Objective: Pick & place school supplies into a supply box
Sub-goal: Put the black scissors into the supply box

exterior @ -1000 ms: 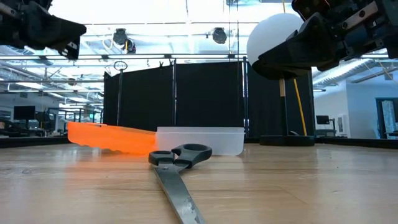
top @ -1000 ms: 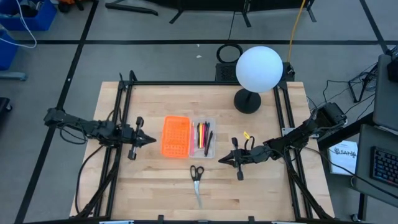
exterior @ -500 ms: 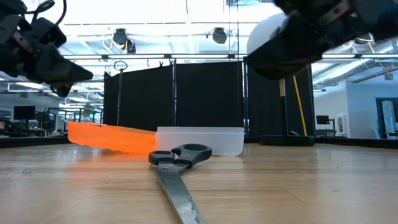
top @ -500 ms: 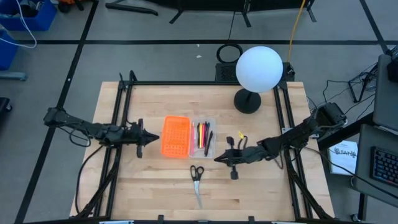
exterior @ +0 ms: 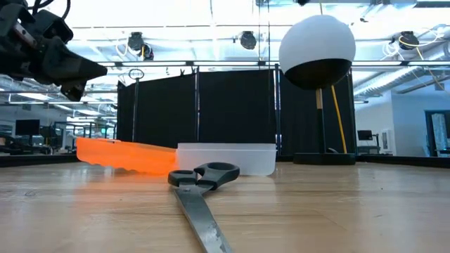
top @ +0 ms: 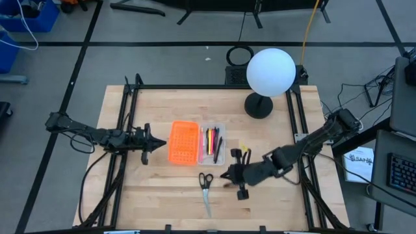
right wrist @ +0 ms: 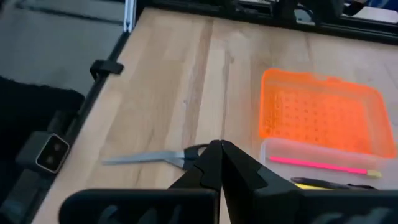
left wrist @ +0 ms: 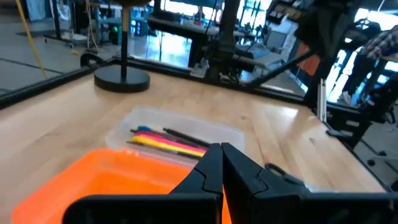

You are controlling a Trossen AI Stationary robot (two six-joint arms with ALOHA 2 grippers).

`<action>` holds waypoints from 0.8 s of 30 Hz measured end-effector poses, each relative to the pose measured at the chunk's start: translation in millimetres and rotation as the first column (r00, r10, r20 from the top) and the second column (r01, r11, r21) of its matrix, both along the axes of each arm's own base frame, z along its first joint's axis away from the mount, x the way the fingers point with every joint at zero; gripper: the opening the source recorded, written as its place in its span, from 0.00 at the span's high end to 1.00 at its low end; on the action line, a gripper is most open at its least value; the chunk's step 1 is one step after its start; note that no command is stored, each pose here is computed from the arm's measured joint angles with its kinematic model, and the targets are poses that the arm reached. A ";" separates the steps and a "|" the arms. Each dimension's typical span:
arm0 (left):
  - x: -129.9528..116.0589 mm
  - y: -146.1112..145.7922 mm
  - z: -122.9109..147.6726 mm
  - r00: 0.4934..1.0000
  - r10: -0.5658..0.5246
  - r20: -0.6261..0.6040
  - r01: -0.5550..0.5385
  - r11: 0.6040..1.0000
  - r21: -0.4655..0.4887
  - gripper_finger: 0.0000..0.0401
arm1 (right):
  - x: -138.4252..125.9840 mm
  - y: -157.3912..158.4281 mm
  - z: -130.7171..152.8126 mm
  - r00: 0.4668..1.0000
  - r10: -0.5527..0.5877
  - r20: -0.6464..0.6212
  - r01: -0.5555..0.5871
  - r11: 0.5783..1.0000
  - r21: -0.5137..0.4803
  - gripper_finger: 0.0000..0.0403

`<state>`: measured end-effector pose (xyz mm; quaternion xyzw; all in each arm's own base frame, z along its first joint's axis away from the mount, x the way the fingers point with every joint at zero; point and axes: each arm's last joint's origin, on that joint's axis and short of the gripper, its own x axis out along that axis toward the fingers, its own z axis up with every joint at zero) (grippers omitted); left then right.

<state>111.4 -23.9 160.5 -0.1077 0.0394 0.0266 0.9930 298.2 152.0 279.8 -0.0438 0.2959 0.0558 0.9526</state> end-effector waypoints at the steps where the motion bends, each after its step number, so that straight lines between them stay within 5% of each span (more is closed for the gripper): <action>1: -0.1 -0.2 -1.1 1.000 -0.006 -0.011 0.006 1.000 -0.001 0.98 | 1.2 6.5 1.2 1.000 -0.001 -0.009 0.001 1.000 -0.015 1.00; 8: -1.2 -2.2 -9.3 0.992 -0.079 -0.093 0.073 0.995 -0.074 0.98 | 33.1 51.9 -1.4 0.999 -0.014 -0.035 0.016 0.998 0.057 1.00; 15: -2.5 -5.5 -13.4 0.971 -0.193 -0.144 0.176 0.976 -0.127 0.98 | 88.1 85.3 -29.2 0.975 -0.081 -0.209 0.127 0.968 0.218 1.00; 21: -2.0 -5.3 -11.5 0.975 -0.187 -0.122 0.183 0.982 -0.045 0.98 | 123.5 57.0 -46.3 0.919 -0.188 -0.347 0.293 0.914 0.281 1.00; 24: -1.8 -5.0 -10.3 0.978 -0.179 -0.110 0.177 0.984 -0.023 0.98 | 130.4 34.0 -55.5 0.861 -0.265 -0.434 0.425 0.843 0.330 1.00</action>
